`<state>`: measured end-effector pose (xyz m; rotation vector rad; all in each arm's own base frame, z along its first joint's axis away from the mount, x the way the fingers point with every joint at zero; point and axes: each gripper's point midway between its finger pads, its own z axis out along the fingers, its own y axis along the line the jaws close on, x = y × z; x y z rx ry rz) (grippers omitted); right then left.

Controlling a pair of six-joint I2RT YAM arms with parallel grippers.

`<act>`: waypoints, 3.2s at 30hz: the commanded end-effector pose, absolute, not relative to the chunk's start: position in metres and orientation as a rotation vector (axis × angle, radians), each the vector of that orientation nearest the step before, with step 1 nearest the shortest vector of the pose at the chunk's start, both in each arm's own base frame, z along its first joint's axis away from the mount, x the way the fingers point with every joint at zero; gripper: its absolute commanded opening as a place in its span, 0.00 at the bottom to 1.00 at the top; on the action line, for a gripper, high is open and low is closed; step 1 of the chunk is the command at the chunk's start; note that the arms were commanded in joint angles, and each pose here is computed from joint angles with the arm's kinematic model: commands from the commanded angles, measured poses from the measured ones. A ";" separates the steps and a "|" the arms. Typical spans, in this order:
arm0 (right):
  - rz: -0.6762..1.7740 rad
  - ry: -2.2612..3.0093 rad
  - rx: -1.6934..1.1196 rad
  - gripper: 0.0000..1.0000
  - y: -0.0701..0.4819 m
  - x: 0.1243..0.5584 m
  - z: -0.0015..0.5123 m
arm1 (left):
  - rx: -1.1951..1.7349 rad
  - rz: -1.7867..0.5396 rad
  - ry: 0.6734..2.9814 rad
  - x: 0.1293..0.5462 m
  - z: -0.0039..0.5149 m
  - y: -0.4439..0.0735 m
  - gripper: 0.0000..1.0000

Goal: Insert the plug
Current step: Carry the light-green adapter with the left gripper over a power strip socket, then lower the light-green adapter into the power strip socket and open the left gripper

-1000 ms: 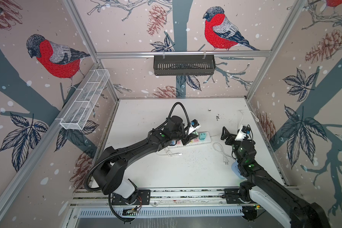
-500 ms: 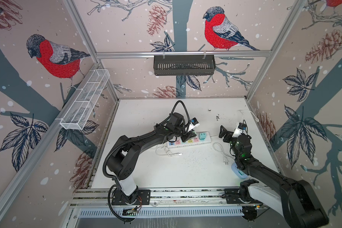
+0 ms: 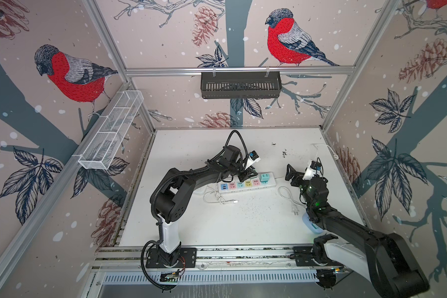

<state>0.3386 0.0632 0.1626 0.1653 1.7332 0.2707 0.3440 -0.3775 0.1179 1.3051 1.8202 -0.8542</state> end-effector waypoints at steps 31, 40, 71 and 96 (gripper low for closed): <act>0.220 1.726 0.088 1.00 0.083 0.346 0.171 | 1.468 -0.861 1.682 0.325 0.098 -0.396 0.00; 0.219 1.720 0.088 1.00 0.083 0.345 0.172 | 1.451 -0.827 1.677 0.329 0.096 -0.395 0.00; 0.195 1.731 0.070 1.00 0.088 0.347 0.170 | 1.536 -0.796 1.743 0.331 0.066 -0.394 0.00; 0.175 1.750 0.052 1.00 0.094 0.351 0.168 | 1.121 -0.730 1.413 0.278 0.227 -0.353 0.99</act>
